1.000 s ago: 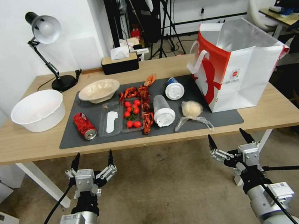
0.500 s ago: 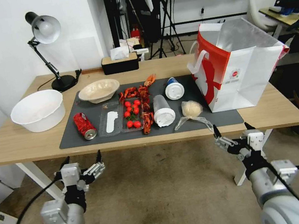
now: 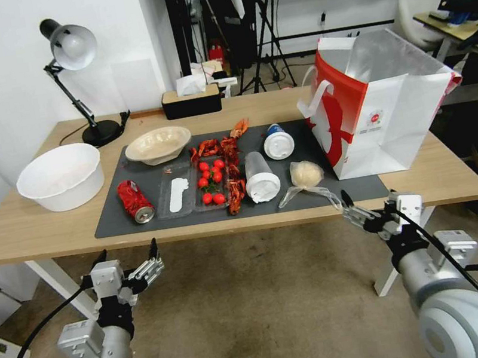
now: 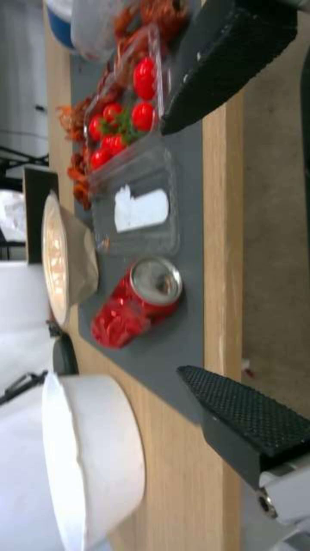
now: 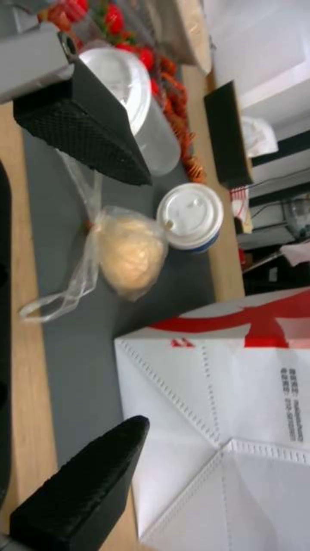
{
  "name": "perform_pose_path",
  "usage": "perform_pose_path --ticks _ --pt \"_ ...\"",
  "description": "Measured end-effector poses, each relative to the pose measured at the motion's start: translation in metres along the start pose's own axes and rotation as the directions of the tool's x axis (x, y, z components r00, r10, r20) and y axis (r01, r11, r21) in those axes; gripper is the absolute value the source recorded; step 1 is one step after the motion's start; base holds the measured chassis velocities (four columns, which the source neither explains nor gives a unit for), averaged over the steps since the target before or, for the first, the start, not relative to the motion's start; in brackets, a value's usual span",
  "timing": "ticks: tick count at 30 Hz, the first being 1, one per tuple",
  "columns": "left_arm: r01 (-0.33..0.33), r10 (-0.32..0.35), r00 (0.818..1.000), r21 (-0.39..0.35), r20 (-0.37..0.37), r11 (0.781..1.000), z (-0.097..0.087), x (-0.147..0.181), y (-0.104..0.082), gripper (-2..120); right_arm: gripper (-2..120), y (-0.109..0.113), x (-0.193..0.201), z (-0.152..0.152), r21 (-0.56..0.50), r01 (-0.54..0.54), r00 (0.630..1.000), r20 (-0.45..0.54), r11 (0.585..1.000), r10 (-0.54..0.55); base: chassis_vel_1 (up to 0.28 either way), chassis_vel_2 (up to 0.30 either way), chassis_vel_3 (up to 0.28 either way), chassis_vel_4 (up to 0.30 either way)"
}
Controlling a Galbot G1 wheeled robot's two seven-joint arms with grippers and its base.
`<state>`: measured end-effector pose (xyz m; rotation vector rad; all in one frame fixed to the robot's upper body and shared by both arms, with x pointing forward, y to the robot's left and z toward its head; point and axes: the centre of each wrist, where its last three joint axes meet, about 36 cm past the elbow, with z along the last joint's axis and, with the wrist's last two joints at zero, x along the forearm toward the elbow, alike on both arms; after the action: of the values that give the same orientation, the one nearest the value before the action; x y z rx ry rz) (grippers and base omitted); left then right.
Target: Pick up the trash from the table and place it into the takeout bag.
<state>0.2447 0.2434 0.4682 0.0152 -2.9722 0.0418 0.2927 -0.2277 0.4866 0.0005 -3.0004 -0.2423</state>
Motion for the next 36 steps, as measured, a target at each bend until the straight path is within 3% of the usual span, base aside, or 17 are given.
perform_pose_path --ticks 12,24,36 --pt "-0.035 0.035 0.999 -0.011 0.008 0.999 0.007 -0.007 -0.002 100 100 -0.008 -0.05 0.004 -0.027 0.043 0.999 -0.002 0.999 -0.043 0.0 0.0 0.0 0.0" --pt "-0.003 0.003 1.0 -0.022 0.026 1.0 0.009 -0.004 0.004 100 100 0.011 -0.117 0.021 -0.015 0.032 0.995 -0.094 0.999 -0.033 0.0 0.0 0.0 0.0" --pt "0.009 -0.008 0.999 -0.029 0.042 1.0 0.011 -0.003 0.007 100 99 0.021 -0.147 0.028 0.003 0.015 0.992 -0.124 1.0 -0.015 0.0 0.0 0.0 0.0"
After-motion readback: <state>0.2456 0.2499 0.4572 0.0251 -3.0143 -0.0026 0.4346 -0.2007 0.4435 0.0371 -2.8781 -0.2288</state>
